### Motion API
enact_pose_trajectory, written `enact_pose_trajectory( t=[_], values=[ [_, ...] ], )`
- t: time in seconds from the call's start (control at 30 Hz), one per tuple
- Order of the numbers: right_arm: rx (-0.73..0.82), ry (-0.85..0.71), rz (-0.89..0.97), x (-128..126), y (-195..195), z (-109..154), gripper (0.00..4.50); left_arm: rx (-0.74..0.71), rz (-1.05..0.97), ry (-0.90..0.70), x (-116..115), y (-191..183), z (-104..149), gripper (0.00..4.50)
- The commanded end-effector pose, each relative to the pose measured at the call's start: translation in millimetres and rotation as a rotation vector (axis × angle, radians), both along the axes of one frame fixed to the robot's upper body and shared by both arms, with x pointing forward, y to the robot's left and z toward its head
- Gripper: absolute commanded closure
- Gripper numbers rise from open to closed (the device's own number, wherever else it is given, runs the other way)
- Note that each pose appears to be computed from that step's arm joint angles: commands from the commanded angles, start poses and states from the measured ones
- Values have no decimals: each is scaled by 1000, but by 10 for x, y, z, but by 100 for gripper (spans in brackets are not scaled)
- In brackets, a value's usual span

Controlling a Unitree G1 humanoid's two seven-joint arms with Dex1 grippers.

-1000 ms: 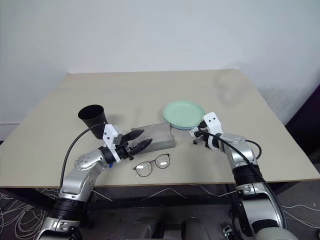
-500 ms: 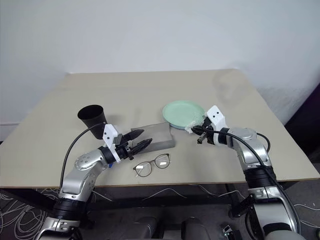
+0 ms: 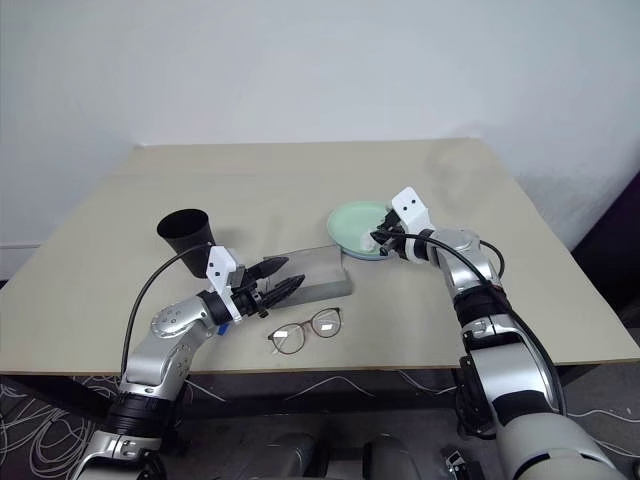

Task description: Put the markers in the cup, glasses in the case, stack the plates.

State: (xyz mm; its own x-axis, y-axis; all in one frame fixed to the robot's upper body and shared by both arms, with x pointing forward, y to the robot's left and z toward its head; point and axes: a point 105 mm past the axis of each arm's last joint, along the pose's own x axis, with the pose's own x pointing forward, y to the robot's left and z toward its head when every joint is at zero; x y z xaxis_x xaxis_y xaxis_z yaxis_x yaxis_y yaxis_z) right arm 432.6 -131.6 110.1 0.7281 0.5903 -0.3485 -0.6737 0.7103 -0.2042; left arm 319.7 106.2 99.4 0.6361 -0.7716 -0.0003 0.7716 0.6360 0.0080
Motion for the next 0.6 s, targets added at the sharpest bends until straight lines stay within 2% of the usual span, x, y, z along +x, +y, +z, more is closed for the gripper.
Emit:
enact_pose_trajectory(
  t=[0.03, 0.17, 0.37, 0.6],
  values=[
    [13, -80, 1, 78, 10, 218, 193, -2, 4, -66, -8, 12, 151, 169],
    [26, -105, 8, 52, -29, 236, 55, -1, 5, -64, -17, 16, 152, 169],
    [48, -140, 205, -342, -68, 135, 55, 23, -50, -46, -29, 7, 155, 169],
    [59, -45, 302, -706, -204, -110, 55, 56, -214, 34, -93, -50, 181, 169]
  ],
)
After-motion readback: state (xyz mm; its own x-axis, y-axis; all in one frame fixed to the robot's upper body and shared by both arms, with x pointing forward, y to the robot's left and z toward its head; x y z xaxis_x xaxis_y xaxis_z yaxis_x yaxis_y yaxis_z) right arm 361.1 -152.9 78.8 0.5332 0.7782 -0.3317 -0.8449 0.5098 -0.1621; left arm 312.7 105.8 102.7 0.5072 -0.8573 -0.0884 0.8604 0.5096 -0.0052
